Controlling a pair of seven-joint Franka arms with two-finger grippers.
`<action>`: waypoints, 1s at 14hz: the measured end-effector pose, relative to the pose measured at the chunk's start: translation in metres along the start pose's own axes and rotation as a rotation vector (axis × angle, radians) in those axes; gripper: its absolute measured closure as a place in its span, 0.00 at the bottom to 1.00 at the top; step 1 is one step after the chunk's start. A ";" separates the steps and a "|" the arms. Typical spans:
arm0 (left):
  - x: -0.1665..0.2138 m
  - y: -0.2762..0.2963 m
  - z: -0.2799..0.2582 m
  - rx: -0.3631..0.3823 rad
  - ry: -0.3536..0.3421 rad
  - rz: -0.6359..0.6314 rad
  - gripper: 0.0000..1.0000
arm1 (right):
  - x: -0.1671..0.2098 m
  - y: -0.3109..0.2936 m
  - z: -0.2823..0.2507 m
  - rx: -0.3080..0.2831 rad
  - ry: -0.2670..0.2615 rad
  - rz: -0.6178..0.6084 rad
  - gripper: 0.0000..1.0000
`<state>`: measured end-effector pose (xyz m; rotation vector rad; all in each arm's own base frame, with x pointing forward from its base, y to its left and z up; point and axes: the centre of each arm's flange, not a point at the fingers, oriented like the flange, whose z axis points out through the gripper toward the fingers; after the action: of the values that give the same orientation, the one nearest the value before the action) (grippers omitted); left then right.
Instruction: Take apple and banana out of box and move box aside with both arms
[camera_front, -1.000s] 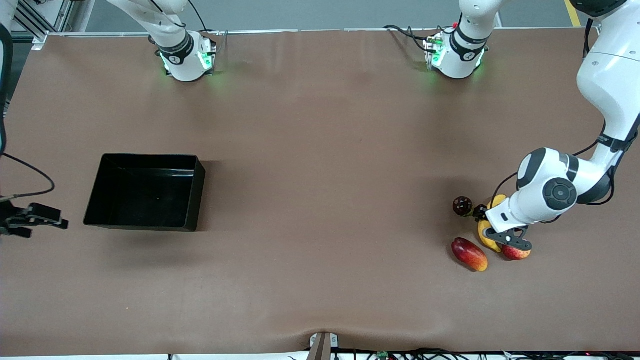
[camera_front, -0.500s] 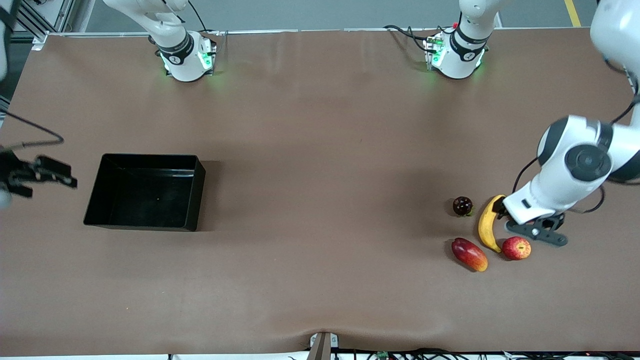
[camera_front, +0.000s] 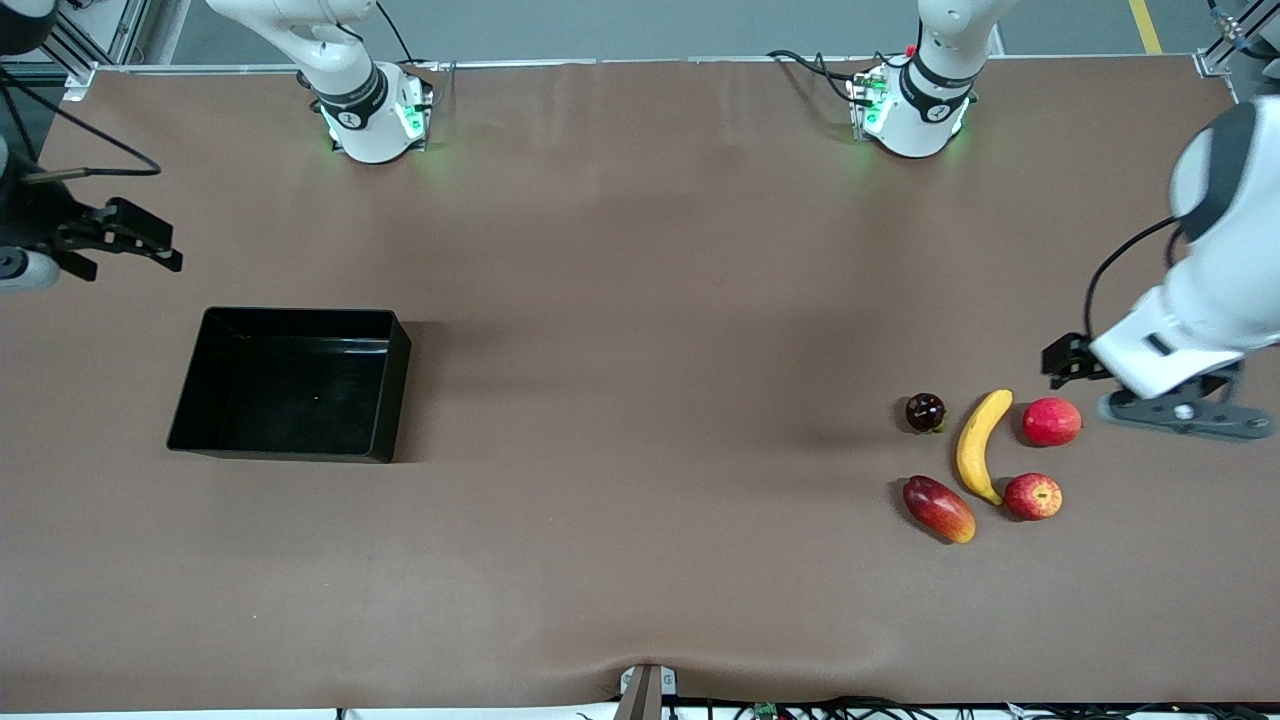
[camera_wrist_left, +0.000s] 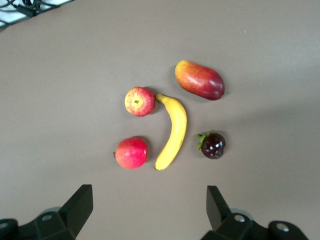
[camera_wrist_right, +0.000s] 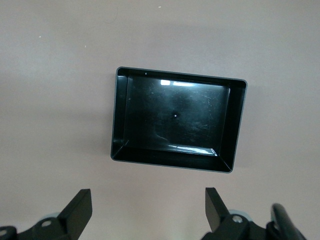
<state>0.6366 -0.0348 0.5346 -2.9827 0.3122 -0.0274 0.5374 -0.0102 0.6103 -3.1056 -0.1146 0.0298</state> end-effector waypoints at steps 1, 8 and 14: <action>-0.002 -0.005 -0.011 -0.016 -0.009 -0.014 0.00 | -0.001 0.001 0.001 -0.001 0.008 0.002 0.00; -0.022 0.006 -0.078 -0.044 0.012 -0.037 0.00 | 0.003 -0.022 -0.026 -0.008 0.064 -0.039 0.00; -0.042 0.051 -0.128 -0.016 0.063 0.005 0.00 | 0.018 -0.019 -0.029 -0.028 0.049 -0.060 0.00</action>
<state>0.5806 -0.0935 0.6539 -3.0014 0.3293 -0.1191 0.5541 0.0088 0.6398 -3.1262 -0.2087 -0.0503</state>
